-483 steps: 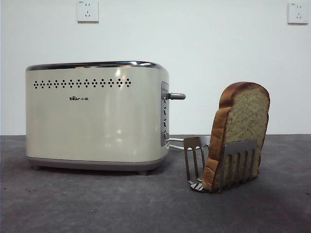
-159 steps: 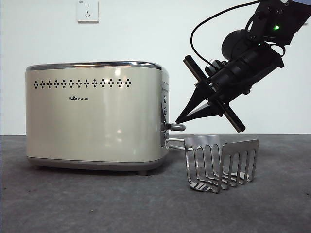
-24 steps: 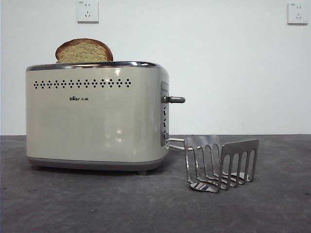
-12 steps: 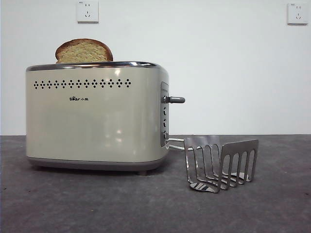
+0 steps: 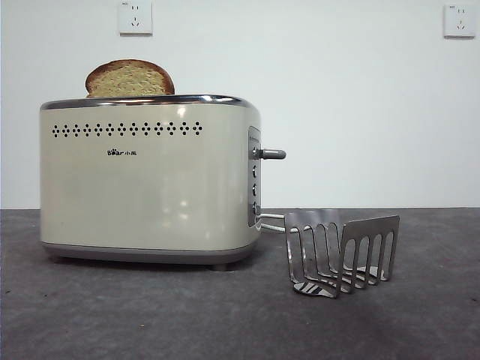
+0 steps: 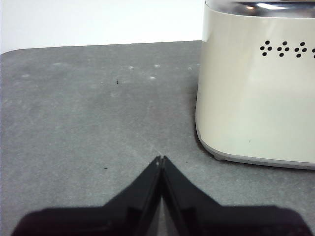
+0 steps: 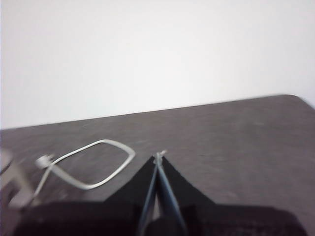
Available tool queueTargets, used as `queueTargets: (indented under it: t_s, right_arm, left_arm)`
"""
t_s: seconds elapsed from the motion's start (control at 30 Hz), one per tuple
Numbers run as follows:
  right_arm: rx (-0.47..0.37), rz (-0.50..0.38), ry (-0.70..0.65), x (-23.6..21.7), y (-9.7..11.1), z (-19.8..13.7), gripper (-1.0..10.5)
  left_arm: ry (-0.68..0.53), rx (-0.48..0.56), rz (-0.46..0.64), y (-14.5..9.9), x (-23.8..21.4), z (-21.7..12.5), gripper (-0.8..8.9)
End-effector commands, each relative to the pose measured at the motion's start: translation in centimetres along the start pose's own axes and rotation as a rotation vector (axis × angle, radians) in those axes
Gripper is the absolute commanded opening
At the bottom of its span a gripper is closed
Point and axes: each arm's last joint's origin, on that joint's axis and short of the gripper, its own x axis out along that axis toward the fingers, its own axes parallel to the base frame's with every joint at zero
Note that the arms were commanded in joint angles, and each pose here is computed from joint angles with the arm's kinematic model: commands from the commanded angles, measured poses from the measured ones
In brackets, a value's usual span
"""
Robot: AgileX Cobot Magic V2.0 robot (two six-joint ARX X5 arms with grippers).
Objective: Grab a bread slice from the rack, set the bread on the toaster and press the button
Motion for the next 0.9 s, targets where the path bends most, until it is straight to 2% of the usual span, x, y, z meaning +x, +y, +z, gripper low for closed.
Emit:
queueTargets:
  t_s: [0.03, 0.2, 0.4, 0.57, 0.7, 0.9]
  right_arm:
    - [-0.047, 0.072, 0.003, 0.6, -0.3, -4.7, 0.0]
    - [-0.053, 0.072, -0.004, 0.4, -0.9, -9.2, 0.0]
    - [-0.069, 0.051, 0.006, 0.3, -1.5, -12.1, 0.0]
    - [-0.079, 0.059, 0.049, 0.3, -1.6, -13.4, 0.0]
    - [-0.120, 0.059, 0.084, 0.3, -1.7, -13.7, 0.0]
    - [-0.120, 0.061, 0.111, 0.1, -1.7, -14.0, 0.0]
  left_arm:
    - [0.005, 0.002, 0.003, 0.0, 0.1, -0.3, -0.03]
    - [0.005, 0.002, 0.003, 0.0, 0.1, -0.3, -0.03]
    - [0.005, 0.002, 0.003, 0.0, 0.1, -0.3, -0.03]
    - [0.005, 0.002, 0.003, 0.0, 0.1, -0.3, -0.03]
    - [0.006, 0.002, 0.003, 0.0, 0.1, -0.3, -0.03]
    - [0.006, 0.002, 0.003, 0.0, 0.1, -0.3, -0.03]
